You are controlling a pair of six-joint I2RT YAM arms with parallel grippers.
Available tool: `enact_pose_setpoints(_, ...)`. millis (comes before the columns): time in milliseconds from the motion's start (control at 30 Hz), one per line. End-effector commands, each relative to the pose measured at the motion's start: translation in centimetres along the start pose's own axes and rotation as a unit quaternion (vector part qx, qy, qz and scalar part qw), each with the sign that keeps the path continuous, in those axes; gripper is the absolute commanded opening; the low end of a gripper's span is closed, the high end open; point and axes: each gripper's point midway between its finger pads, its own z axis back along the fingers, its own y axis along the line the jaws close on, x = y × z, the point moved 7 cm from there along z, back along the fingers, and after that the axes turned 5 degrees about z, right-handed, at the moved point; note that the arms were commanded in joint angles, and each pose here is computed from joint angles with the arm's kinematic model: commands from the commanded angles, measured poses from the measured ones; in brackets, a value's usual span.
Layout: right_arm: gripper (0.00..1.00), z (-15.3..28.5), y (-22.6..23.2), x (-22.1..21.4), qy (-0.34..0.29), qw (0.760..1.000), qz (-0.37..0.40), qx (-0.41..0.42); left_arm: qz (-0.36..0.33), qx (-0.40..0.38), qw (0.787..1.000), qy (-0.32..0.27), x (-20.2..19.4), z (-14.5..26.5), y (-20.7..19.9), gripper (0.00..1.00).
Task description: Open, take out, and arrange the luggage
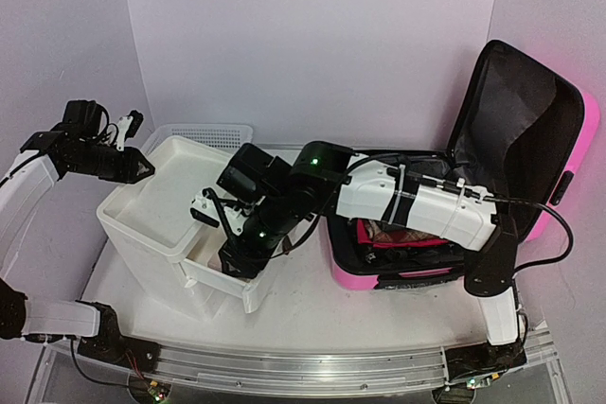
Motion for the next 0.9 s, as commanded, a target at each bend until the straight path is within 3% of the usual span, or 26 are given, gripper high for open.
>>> enact_pose_setpoints(0, 0.47, 0.7, -0.6, 1.5, -0.020, 0.998, 0.031, -0.042, 0.113, -0.075, 0.983, 0.122, -4.9, -2.1, -0.8, 0.00)
enact_pose_setpoints(233, 0.49, -2.0, -0.9, 2.1, -0.015, 0.997, 0.008, -0.078, 0.117, -0.076, 0.982, 0.125, -4.8, -2.2, -0.8, 0.00)
enact_pose_setpoints(433, 0.61, -1.2, -0.6, 2.1, -0.013, 0.996, 0.009, -0.084, 0.114, -0.071, 0.984, 0.121, -4.8, -2.1, -0.7, 0.00)
enact_pose_setpoints(600, 0.77, 1.8, -0.2, 3.0, -0.044, 0.996, -0.007, -0.078, 0.117, -0.073, 0.983, 0.123, -4.8, -2.2, -0.7, 0.00)
enact_pose_setpoints(867, 0.89, 10.0, -0.9, 3.1, -0.104, 0.986, -0.036, -0.122, 0.115, -0.071, 0.984, 0.118, -4.6, -1.9, -0.8, 0.00)
